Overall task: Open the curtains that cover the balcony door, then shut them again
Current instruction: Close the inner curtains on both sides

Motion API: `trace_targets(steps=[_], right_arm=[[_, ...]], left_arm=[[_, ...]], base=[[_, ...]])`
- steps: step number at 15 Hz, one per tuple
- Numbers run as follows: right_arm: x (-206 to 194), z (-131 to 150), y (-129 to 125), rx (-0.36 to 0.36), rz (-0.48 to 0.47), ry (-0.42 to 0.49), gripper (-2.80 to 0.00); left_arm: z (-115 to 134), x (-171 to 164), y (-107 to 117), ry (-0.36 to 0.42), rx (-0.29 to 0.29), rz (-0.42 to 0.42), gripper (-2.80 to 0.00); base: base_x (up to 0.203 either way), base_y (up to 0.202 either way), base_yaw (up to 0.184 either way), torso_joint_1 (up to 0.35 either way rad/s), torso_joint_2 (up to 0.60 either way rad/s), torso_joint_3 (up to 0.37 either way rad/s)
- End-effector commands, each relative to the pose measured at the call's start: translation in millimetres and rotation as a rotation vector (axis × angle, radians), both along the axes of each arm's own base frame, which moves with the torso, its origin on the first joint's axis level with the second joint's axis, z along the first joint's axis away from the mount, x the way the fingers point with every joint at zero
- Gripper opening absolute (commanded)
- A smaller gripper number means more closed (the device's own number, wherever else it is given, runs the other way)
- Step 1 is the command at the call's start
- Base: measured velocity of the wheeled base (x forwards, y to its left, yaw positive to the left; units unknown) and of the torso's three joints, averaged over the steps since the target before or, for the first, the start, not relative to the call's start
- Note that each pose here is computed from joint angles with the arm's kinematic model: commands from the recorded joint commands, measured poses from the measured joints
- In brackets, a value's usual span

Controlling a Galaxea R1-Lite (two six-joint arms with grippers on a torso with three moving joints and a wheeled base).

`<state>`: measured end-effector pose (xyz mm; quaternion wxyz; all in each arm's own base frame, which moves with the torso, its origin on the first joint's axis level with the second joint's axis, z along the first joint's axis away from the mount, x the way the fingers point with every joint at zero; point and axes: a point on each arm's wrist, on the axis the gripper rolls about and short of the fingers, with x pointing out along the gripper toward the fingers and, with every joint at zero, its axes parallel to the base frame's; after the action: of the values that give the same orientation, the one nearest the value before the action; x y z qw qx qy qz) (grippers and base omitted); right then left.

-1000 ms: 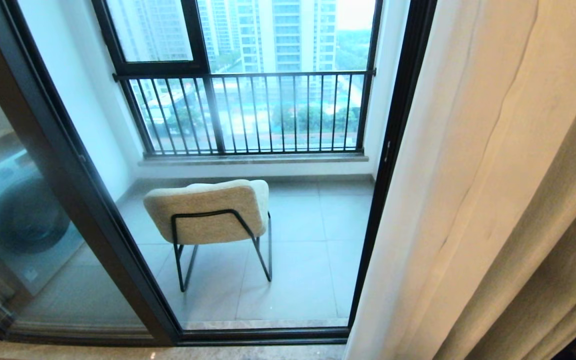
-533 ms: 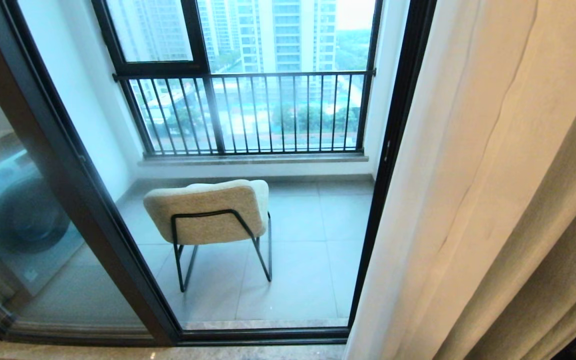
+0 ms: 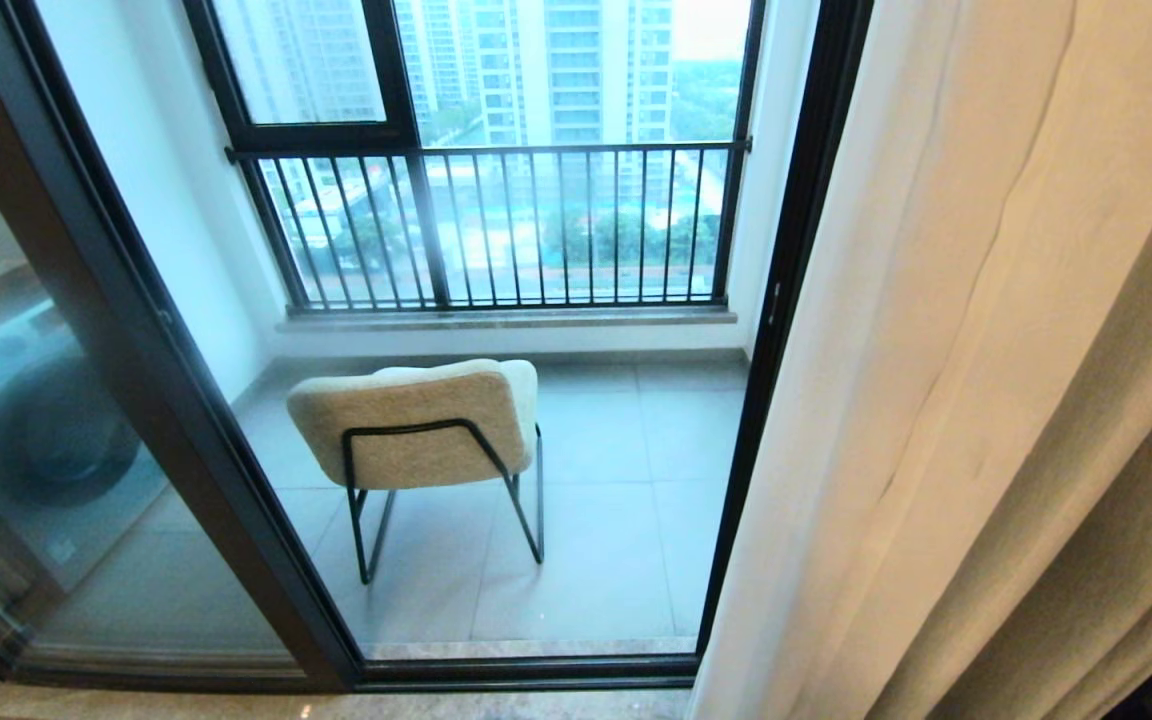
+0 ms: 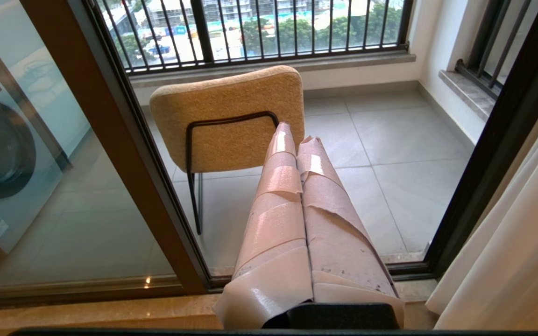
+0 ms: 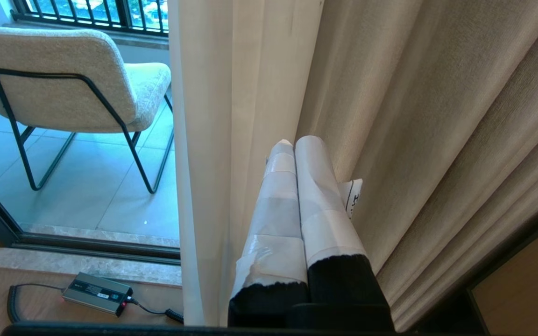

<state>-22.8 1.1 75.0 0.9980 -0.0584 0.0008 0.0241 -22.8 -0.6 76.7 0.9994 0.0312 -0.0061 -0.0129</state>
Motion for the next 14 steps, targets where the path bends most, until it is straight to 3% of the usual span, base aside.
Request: trace_targets(steps=[1,14], right_arm=[[0.0,0.0,0.0,-0.001,0.001,0.0,-2.8],[0.0,0.0,0.0,-0.001,0.001,0.0,-2.8]], left_arm=[[0.0,0.0,0.0,-0.001,0.0,0.0,-2.8],[0.0,0.0,0.0,-0.001,0.001,0.0,-2.8]], base=[[0.0,0.0,0.0,0.0,0.0,0.0],[0.0,0.0,0.0,0.0,0.0,0.0]])
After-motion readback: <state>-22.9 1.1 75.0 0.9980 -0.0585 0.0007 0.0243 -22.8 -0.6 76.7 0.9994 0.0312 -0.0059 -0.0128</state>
